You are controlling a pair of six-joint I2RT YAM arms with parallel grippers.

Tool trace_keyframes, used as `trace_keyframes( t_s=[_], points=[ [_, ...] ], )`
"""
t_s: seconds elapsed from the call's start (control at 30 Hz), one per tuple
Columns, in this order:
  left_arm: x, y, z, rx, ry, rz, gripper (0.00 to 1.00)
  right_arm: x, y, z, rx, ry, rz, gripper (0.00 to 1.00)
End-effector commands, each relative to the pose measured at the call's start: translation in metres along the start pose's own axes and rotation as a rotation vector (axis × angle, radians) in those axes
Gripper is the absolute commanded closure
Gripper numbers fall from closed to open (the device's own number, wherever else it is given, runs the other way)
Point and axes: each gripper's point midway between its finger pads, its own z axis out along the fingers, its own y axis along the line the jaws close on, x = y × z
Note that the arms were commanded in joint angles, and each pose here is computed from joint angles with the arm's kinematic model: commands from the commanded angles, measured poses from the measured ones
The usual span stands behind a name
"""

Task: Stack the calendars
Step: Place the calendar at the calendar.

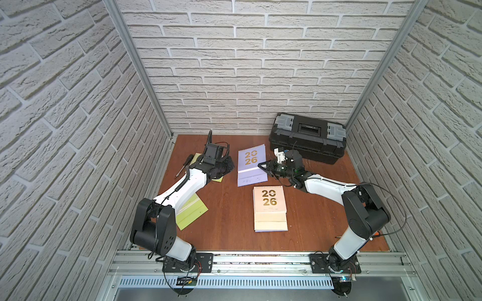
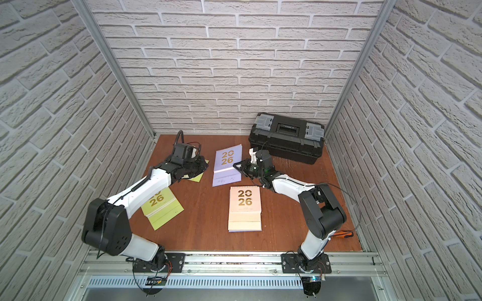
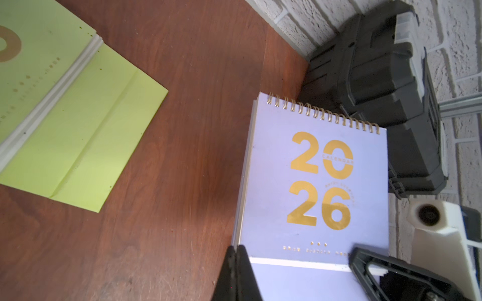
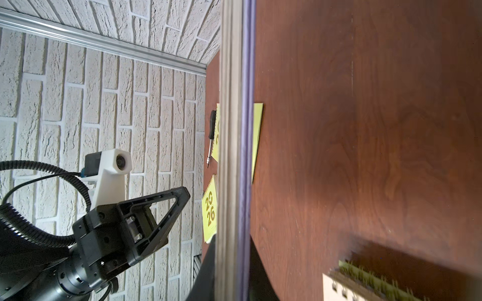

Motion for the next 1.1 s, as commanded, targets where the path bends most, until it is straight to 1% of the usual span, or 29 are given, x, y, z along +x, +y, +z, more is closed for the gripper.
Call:
trace_keyframes(
  t_s=[0.0, 0.23, 0.5, 0.83, 1.07],
  points=[
    [0.002, -0.006, -0.015, 0.003, -0.044, -0.001, 1.00, 0.005, 0.028, -0.023, -0.072, -0.013, -0.086, 0.94],
    [0.019, -0.016, -0.028, 0.006, -0.047, 0.030, 1.00, 0.026, 0.027, -0.057, -0.074, -0.007, -0.096, 0.94],
    [0.042, -0.023, -0.032, 0.005, -0.042, 0.063, 1.00, 0.049, 0.013, -0.090, -0.034, -0.005, -0.106, 0.94],
    [0.078, -0.030, -0.022, -0.006, -0.022, 0.096, 1.00, 0.077, -0.012, -0.117, -0.018, 0.002, -0.081, 0.94],
    [0.103, -0.023, -0.006, -0.032, 0.007, 0.103, 1.00, 0.092, -0.033, -0.130, 0.019, -0.003, -0.070, 0.94]
  ],
)
